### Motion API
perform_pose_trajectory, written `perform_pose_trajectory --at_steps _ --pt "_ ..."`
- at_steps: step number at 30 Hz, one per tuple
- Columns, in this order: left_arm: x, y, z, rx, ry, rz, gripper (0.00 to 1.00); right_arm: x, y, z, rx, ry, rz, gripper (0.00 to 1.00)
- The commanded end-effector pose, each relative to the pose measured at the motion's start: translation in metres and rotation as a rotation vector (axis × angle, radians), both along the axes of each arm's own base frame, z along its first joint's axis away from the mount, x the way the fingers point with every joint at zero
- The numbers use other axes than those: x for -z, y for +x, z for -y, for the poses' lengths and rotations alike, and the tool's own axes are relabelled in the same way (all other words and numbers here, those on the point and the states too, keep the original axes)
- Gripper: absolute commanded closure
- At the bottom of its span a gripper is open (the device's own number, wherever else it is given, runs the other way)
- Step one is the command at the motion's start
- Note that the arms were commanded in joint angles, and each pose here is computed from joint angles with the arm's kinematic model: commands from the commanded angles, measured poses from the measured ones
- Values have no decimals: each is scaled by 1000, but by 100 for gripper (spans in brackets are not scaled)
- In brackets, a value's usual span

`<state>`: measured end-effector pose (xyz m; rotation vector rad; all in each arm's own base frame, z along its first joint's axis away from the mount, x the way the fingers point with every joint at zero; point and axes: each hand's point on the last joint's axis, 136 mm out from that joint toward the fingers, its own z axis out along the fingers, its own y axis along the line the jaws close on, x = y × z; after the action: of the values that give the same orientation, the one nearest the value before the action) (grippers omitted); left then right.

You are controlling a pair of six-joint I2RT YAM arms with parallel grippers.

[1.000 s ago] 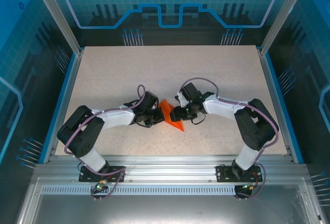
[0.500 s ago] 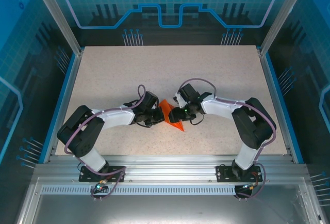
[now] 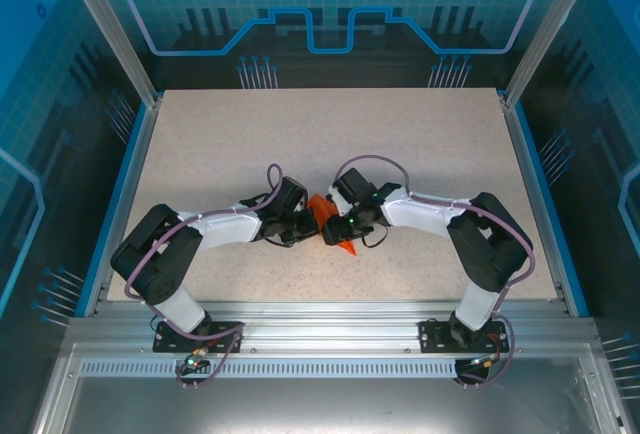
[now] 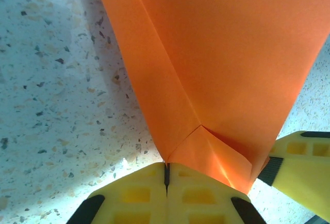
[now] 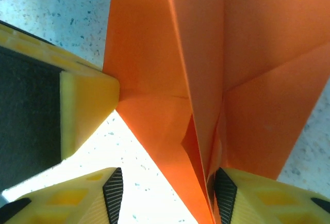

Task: Fold a paper plane with a square sheet of paper (pick it up from the middle)
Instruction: Move the paper plane to the center of the table.

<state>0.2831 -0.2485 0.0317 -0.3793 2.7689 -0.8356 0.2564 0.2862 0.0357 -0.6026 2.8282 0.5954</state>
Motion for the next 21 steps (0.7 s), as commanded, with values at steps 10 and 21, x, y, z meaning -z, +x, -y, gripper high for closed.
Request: perform_pose_trajectory --at_steps 10,21 --pt "-8 0 -2 13 -12 17 98 7 2 5 -28 -142 48 55" --pt "-7 -1 -1 34 -4 19 96 19 5 12 -3 -204 29 71"
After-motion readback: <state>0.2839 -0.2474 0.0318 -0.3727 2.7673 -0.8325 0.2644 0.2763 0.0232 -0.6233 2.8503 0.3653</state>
